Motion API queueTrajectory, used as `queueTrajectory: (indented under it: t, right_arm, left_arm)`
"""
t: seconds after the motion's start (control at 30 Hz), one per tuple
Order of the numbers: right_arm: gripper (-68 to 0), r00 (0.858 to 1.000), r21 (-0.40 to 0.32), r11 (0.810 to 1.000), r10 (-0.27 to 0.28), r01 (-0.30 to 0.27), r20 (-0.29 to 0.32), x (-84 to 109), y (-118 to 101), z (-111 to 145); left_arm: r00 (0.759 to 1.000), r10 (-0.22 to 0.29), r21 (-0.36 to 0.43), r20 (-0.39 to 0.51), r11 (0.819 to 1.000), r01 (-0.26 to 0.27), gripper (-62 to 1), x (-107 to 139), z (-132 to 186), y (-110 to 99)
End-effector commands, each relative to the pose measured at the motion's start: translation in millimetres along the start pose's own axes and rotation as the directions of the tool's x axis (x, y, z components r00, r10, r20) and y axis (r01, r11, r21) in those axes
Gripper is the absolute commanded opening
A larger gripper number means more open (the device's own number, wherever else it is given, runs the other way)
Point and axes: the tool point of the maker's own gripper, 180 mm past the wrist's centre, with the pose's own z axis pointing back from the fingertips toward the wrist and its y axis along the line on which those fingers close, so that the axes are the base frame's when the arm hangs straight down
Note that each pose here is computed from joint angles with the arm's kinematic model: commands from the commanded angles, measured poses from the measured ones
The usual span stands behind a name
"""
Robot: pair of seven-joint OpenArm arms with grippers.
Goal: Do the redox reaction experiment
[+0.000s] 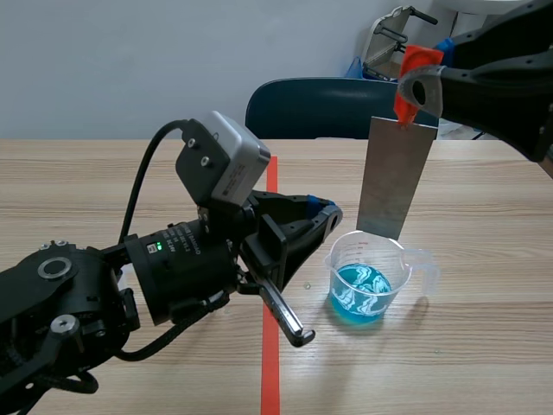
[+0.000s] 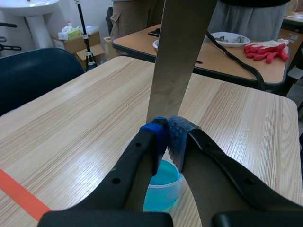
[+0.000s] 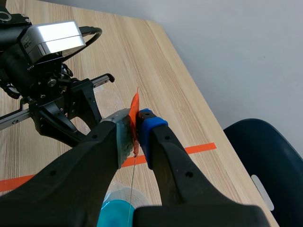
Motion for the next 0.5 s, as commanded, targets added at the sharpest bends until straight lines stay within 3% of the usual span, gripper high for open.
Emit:
queueTrajectory:
  t: [0.0, 0.17, 0.37, 0.47]
  right_arm:
    - [-66.7, 0.999, -0.008, 1.0, 0.008, -0.007, 0.037, 9.9, -5, 1]
    - [-66.7, 0.999, -0.008, 1.0, 0.008, -0.007, 0.037, 9.9, -5, 1]
    - [-66.7, 0.999, -0.008, 1.0, 0.008, -0.007, 0.037, 9.9, -5, 1]
    - [-66.7, 0.999, -0.008, 1.0, 0.008, -0.007, 0.037, 9.9, -5, 1]
  left_arm:
    - [1.0, 0.0, -0.011, 0.021, 1.0, 0.001, -59.4, 7, 0, -3]
    - [1.0, -0.008, 0.014, -0.005, 1.0, 0.008, -59.4, -2, 14, 6]
    - [0.999, -0.019, 0.082, 0.042, 0.996, 0.015, -59.3, 3, 54, 20]
    - [0.999, -0.03, 0.103, 0.039, 0.994, 0.026, -50.7, 5, 77, 22]
